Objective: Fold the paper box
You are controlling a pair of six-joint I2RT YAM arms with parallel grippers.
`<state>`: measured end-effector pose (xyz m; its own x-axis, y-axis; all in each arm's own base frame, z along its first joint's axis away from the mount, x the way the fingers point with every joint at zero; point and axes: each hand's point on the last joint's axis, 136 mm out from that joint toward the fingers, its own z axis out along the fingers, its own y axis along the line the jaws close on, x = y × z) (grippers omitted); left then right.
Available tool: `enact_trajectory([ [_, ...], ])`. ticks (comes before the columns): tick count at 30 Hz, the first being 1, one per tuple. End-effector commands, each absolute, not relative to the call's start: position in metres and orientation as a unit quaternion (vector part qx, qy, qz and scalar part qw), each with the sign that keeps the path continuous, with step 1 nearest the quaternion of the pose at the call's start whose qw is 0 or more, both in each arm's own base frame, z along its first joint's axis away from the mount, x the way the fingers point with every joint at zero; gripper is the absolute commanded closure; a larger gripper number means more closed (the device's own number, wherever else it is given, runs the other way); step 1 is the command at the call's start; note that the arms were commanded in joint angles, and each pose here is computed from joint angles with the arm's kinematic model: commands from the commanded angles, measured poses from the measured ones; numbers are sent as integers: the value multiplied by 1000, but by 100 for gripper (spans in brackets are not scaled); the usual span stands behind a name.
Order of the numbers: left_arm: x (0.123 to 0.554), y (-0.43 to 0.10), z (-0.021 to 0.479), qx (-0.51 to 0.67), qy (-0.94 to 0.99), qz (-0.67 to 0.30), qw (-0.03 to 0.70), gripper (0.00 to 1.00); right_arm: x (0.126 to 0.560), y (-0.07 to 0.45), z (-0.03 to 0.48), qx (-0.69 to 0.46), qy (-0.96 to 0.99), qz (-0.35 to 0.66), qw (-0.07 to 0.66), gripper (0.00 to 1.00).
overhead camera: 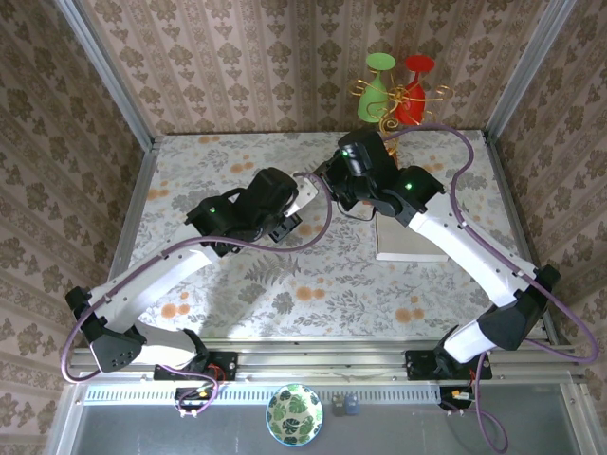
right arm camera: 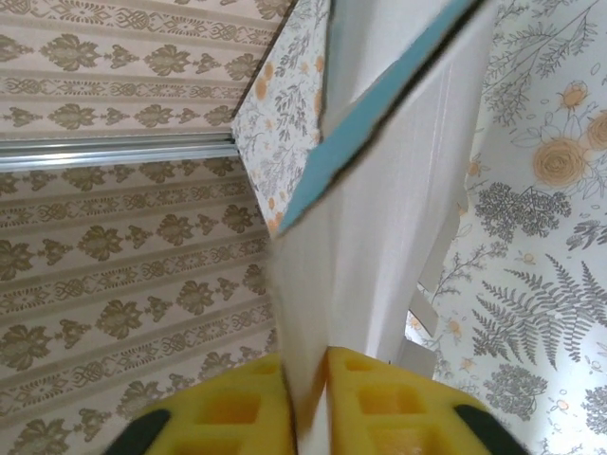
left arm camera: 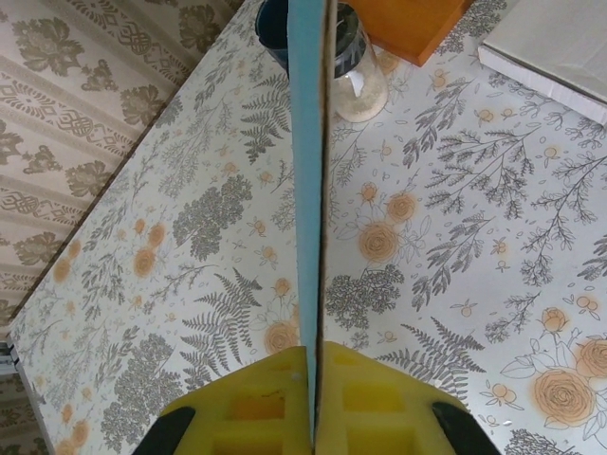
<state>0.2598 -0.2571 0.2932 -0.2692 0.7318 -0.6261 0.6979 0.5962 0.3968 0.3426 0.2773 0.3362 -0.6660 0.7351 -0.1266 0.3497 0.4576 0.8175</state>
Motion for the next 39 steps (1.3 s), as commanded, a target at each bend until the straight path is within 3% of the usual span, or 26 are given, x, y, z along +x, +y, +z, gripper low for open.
enact_trajectory([
  [1,258,-254,309,439,793,19,423,100,345,283,340,335,812,415,238,91],
  [4,259,-251,312,434,793,22,427,100,345,281,344,336,807,419,243,96],
  [5,259,-250,314,430,793,21,431,95,345,281,346,337,806,420,246,98],
  [9,258,-251,340,406,785,-10,468,54,342,278,350,348,800,426,241,100],
  [14,239,-248,415,354,724,-114,580,24,331,274,353,385,786,436,208,100],
  [21,232,-216,485,267,682,-204,650,16,304,259,362,459,767,425,144,100],
  [23,240,-201,491,222,682,-201,667,0,294,255,364,478,765,413,127,100],
  [28,271,-173,478,115,712,-231,653,0,295,254,347,501,762,394,116,100],
  [34,307,-150,407,29,787,-235,569,0,343,273,297,488,748,425,148,100],
  [39,311,-125,336,5,859,-181,479,14,388,279,269,435,731,482,211,100],
])
